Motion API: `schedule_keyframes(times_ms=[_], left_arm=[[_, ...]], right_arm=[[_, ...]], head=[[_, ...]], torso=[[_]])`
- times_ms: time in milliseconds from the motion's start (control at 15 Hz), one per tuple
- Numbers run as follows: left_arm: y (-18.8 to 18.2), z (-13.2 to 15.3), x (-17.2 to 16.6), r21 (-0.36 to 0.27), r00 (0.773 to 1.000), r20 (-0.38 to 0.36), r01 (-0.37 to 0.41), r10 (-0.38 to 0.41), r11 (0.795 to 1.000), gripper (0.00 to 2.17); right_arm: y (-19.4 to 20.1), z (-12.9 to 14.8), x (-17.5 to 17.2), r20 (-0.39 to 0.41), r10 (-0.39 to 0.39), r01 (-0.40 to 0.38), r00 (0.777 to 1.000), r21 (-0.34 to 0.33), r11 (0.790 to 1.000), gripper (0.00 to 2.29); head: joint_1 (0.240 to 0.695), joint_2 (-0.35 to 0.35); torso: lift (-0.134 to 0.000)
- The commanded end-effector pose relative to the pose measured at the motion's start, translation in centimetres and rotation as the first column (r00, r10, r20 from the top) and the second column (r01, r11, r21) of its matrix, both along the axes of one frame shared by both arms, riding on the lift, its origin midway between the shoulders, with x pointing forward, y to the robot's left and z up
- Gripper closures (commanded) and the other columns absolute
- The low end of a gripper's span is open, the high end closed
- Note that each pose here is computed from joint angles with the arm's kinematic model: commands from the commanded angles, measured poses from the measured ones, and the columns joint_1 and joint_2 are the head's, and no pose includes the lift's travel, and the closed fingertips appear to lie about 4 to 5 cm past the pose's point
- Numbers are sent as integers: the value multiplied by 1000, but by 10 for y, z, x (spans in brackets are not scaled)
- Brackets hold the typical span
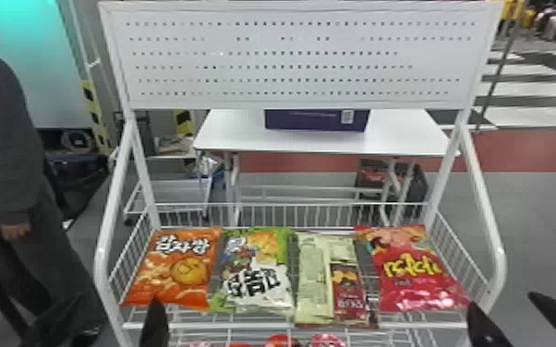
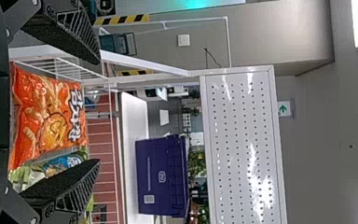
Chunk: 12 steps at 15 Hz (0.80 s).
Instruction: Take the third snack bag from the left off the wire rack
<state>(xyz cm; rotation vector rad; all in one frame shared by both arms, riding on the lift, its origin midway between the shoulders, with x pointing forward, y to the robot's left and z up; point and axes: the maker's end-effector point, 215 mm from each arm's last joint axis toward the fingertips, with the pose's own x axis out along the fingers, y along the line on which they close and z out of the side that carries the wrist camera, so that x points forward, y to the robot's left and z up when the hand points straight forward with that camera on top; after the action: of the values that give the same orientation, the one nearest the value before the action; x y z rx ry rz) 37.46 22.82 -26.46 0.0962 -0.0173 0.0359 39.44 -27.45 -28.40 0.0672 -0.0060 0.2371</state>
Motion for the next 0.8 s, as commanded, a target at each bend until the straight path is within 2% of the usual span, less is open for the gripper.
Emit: schedule_keyframes(times_ms=[0, 733], left_arm=[[0, -1, 0, 0, 1000, -2, 0, 0, 1000, 144], [1, 0, -1, 1, 1000, -1, -4, 4, 1000, 144]], right_arm=[[0, 0, 0, 0, -1, 1, 1000, 0, 1000, 70], [-3, -9, 4, -22, -23, 23, 1000, 8, 1000, 70]], head=[[499, 0], [499, 0]], torso=[[0], [0]])
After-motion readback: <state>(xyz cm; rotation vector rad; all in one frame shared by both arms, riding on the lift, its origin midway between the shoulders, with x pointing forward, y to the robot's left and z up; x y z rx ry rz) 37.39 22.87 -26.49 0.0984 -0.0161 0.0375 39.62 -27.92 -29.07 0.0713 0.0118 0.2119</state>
